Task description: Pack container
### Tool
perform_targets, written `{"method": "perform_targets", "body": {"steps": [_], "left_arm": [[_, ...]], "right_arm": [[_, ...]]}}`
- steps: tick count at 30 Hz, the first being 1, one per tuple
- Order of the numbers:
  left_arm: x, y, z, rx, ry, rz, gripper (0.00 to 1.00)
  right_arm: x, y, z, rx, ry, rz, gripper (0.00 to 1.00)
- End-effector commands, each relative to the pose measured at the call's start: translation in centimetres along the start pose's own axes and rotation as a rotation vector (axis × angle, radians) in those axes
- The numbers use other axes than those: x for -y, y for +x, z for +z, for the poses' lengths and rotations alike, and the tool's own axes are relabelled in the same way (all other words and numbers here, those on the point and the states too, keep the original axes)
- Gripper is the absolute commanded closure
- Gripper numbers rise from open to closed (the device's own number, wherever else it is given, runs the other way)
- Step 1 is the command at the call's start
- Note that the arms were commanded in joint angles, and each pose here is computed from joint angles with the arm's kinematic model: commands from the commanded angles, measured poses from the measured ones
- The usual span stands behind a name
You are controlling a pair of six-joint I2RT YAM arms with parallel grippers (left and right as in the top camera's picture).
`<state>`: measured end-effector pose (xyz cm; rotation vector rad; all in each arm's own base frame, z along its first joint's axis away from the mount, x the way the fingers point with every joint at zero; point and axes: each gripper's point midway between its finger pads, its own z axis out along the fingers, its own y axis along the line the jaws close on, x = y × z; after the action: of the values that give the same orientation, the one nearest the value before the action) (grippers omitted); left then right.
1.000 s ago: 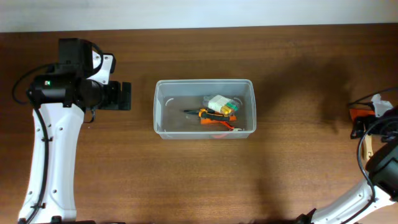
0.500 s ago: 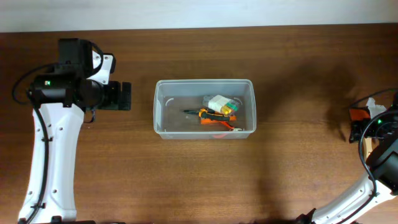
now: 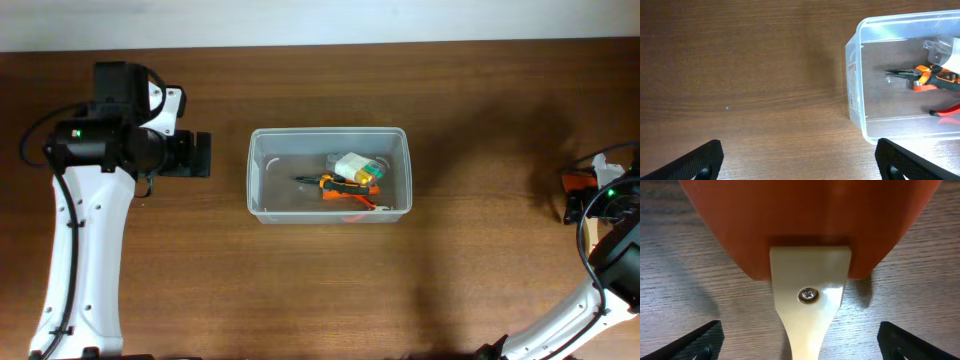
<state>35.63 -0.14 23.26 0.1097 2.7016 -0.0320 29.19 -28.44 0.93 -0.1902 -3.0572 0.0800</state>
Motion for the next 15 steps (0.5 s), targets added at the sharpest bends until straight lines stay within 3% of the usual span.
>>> {"method": "perform_targets", "body": {"steps": [1,15], "left_arm": [[-0.19,-0.49,-0.47,0.018,-0.006,0.000,0.01],[-0.19,-0.49,-0.47,0.018,-0.006,0.000,0.01]], "right_arm": [[-0.39,0.02,0.81,-0.011,-0.020,0.006,0.01],[-0.99,0.01,1.00,-0.001,-0.063,0.017,0.01]]}}
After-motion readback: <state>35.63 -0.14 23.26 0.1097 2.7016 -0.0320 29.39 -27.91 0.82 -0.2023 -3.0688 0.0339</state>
